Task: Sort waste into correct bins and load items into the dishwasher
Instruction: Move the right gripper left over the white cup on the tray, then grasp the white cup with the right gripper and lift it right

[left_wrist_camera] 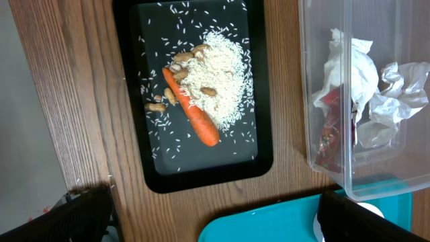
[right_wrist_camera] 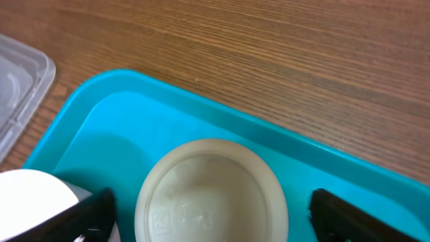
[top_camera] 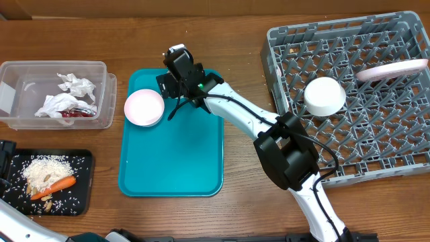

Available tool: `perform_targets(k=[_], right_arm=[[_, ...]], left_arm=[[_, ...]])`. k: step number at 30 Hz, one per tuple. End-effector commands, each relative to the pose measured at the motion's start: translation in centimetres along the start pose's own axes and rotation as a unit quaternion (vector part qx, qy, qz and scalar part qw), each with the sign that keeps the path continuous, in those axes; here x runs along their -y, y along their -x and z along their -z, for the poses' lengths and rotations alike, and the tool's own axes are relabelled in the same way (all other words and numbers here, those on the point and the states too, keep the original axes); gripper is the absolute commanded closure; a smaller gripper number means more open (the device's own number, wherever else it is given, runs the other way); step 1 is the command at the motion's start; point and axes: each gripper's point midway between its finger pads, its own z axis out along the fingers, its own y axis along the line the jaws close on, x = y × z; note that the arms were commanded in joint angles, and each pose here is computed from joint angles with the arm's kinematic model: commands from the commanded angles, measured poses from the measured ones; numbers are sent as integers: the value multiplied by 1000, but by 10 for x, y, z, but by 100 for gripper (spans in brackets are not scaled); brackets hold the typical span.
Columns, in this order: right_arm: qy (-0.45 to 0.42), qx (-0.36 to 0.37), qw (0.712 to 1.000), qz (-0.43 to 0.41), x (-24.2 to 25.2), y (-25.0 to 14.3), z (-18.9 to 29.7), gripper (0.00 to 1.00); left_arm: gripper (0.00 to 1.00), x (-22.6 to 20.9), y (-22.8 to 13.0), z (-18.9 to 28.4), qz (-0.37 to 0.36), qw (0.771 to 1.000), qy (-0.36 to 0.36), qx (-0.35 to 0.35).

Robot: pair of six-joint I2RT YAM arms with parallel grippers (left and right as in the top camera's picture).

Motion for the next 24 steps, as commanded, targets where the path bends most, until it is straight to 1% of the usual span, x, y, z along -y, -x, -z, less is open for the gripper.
perform_targets(k=[1,3,5,16,19,24], right_arm=[[7,-1,1000,-2,-1,0,-4,16],[10,-2,1000,-2,-2,0,-3,22],[10,-1,1000,-3,-2,0,-3,24],[13,6,1000,-4,-4,5,-2,27],[13,8,1000,-4,-5,9,1,34],[14,9,1000,-4,-5,13,8,36]], left_arm=[[0,0,0,3,4,1000,-4,4],[0,0,0,3,4,1000,-4,4],[0,0,0,3,4,1000,-4,4],[0,0,0,3,4,1000,-4,4],[0,0,0,3,4,1000,-4,4],[0,0,0,3,4,1000,-4,4]])
